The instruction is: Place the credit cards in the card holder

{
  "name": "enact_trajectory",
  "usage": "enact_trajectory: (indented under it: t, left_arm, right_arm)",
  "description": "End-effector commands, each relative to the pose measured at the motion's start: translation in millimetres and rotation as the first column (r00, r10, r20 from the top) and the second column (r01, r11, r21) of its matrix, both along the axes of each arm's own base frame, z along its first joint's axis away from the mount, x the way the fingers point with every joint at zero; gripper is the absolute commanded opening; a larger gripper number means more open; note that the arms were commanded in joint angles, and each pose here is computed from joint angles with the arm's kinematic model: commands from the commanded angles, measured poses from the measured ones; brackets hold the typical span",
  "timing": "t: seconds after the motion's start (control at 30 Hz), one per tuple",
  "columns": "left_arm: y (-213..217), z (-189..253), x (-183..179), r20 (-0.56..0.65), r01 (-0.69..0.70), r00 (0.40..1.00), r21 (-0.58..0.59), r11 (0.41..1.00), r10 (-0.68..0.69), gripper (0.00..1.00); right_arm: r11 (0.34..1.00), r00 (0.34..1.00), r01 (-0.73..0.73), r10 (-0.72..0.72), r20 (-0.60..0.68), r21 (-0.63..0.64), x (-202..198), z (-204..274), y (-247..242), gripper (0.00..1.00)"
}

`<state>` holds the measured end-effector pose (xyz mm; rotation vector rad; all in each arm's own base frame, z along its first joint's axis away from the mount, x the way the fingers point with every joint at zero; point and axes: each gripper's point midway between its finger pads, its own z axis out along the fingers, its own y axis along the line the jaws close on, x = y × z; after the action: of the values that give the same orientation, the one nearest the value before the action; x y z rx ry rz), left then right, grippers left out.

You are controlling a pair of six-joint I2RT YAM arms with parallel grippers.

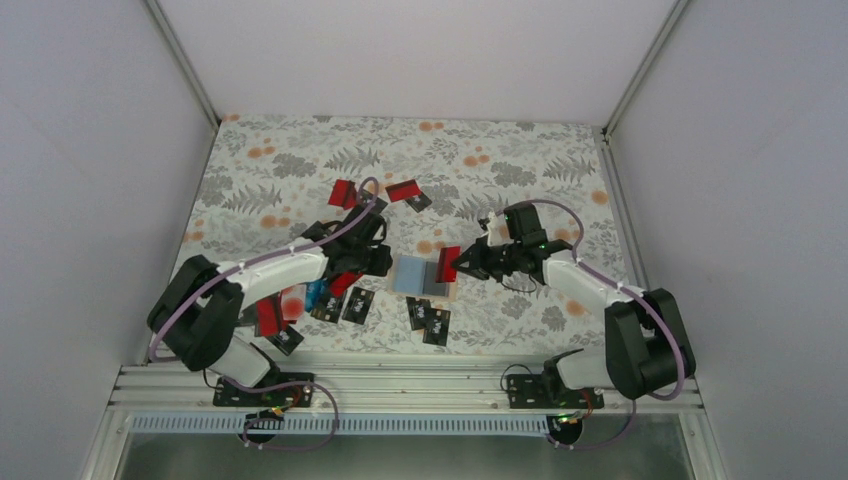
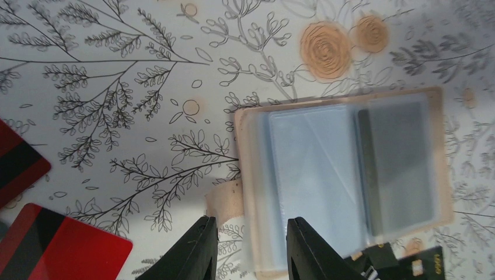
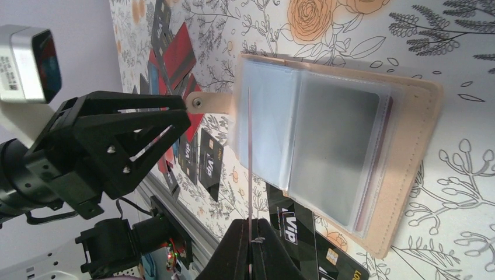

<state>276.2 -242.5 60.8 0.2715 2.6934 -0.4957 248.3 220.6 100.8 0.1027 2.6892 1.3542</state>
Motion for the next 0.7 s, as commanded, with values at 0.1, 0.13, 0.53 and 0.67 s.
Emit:
enact_trajectory:
  t: [0.1, 0.13, 0.53, 0.67]
  left_arm:
    - [-6.3, -9.2, 6.3, -0.006, 0.021, 1.000, 0.029, 0.999, -0.021, 0.28]
    - [-5.1, -12.8, 5.8, -0.011, 0.019, 1.000, 0.041, 0.999, -0.019, 0.27]
    - [0.6, -33.5, -1.1, -0.041, 0.015, 0.999, 0.116, 0.993, -0.011, 0.24]
    - [-4.1, -36.8, -2.6, -0.044, 0.030, 0.999, 0.119, 0.992, -0.025, 0.24]
  right_arm:
    - [0.998, 0.997, -0.066, 0.067, -0.033, 0.026, 2.7, -5.9, 29.3, 0.04]
    - [0.997, 0.997, -0.075, 0.075, -0.035, 0.024, 3.2, -8.2, 32.9, 0.04]
    - [0.993, 0.995, -0.090, 0.086, -0.058, -0.073, 10.9, -40.4, 39.4, 0.04]
    - [0.992, 0.996, -0.078, 0.072, -0.058, -0.102, 10.0, -48.4, 34.9, 0.04]
